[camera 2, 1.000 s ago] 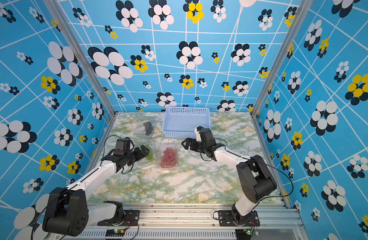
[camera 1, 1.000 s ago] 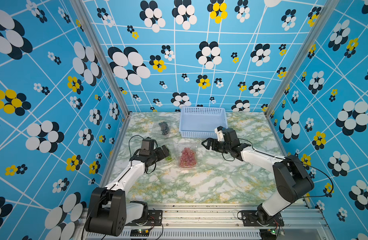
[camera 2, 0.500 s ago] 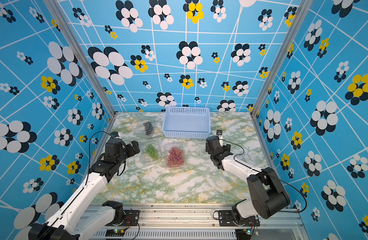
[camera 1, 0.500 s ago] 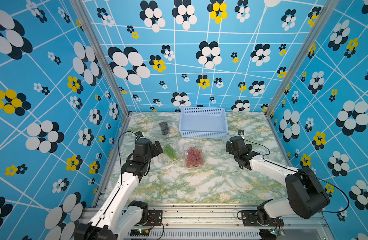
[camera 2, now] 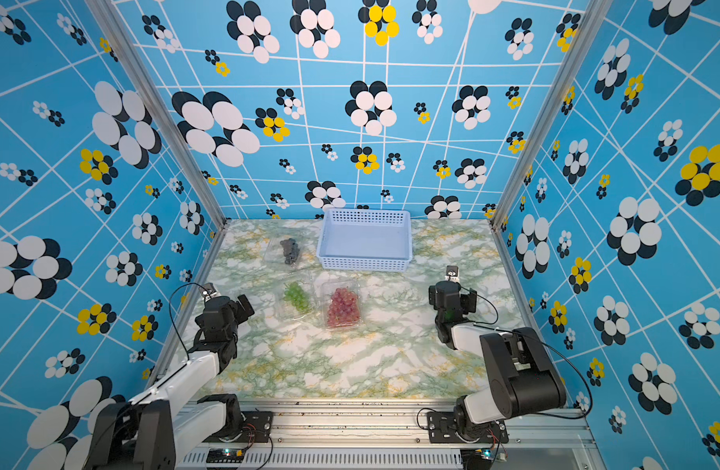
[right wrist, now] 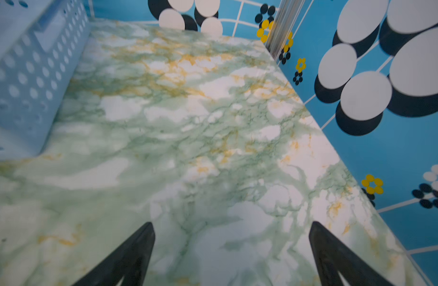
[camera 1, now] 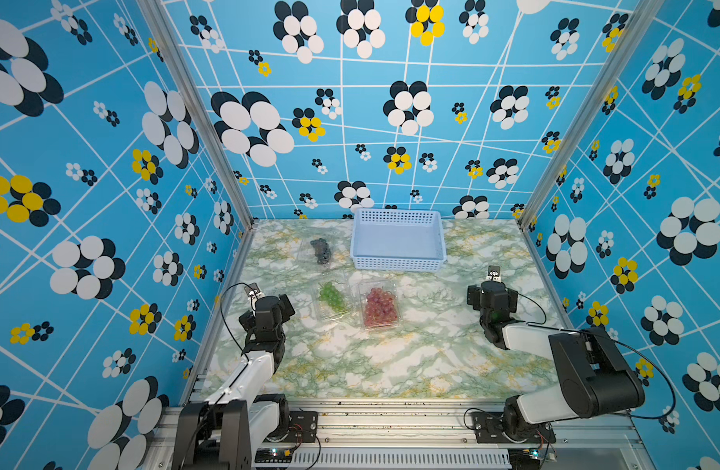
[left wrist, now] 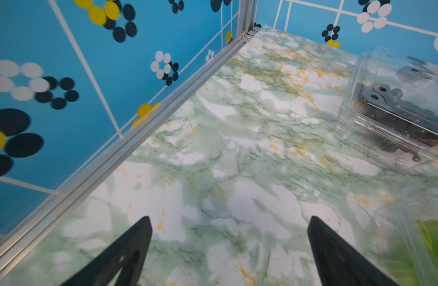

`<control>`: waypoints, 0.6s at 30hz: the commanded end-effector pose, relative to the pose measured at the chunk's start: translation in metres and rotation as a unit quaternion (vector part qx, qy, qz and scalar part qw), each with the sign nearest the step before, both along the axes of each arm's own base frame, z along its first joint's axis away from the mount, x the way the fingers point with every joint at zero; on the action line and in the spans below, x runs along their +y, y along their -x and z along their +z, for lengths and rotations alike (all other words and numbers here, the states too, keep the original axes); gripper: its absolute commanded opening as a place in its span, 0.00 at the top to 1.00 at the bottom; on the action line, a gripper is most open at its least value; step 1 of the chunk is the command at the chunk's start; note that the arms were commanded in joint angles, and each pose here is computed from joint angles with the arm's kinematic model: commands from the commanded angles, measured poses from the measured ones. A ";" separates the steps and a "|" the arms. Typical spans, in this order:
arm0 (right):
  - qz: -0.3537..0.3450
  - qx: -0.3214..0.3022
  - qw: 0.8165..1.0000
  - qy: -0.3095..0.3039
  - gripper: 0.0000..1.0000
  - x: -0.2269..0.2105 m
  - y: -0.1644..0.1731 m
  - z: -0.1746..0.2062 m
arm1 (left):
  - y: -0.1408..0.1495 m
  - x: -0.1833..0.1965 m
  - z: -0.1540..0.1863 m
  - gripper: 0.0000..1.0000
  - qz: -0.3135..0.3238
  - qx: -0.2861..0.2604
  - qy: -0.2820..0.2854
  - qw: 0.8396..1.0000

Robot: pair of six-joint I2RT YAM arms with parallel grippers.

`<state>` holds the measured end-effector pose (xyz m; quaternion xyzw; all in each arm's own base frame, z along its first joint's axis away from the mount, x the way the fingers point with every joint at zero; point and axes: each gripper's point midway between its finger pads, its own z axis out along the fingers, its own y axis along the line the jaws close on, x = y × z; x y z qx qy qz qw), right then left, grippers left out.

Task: Pack grapes into containers
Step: Reset both arms

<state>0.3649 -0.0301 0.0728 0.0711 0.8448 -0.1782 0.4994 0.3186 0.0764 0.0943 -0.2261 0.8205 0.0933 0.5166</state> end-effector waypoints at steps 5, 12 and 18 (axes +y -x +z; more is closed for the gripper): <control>-0.007 -0.116 0.991 -0.062 0.01 -0.015 -0.005 0.028 | -0.049 -0.034 0.030 0.00 -0.127 -0.102 -0.016 0.987; 0.000 -0.095 0.993 -0.075 0.01 -0.017 -0.016 0.024 | -0.076 -0.073 -0.001 0.00 -0.221 -0.045 -0.044 0.973; 0.001 -0.088 0.994 -0.069 0.01 -0.015 -0.018 0.023 | -0.076 -0.067 0.003 0.00 -0.202 -0.067 -0.055 0.976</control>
